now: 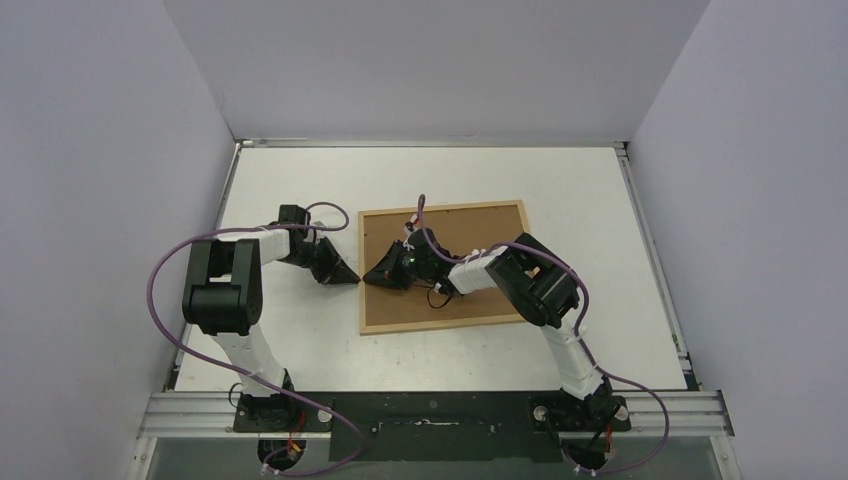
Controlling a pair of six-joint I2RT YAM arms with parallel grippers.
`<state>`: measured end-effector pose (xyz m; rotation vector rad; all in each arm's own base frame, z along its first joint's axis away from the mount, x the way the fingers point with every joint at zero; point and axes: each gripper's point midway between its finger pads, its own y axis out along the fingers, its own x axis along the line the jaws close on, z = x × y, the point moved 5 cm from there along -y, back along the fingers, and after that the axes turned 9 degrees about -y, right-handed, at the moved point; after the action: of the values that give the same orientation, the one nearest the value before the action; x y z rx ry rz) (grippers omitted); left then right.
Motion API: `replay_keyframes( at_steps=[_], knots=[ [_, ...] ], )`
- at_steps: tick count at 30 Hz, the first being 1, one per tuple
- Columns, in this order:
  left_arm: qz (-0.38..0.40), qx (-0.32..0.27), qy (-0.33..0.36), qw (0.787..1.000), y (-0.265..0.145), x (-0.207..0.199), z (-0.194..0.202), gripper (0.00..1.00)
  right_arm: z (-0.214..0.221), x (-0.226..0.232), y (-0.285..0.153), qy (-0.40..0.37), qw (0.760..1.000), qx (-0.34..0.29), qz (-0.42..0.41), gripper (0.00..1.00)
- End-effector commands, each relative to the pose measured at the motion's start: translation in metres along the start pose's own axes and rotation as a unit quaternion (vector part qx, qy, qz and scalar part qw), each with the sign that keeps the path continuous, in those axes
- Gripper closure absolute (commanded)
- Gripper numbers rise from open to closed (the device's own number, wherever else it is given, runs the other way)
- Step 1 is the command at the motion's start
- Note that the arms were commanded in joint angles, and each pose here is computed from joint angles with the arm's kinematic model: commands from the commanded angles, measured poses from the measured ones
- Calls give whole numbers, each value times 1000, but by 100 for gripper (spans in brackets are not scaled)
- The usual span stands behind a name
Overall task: Put the photo into the frame
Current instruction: Install the photo frame at the center of the board.
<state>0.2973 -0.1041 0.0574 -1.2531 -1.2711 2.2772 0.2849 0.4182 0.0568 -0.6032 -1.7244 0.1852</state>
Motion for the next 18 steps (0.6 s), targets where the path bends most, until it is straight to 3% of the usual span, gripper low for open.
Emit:
replay_keyframes(
  at_steps=[1, 18],
  knots=[
    [-106, -18, -11, 994, 16, 44, -2, 100, -9, 44, -3, -34, 996, -35, -81, 100],
    [-108, -17, -12, 994, 17, 45, -2, 100, -10, 59, -5, -52, 992, -38, -108, 100]
  ],
)
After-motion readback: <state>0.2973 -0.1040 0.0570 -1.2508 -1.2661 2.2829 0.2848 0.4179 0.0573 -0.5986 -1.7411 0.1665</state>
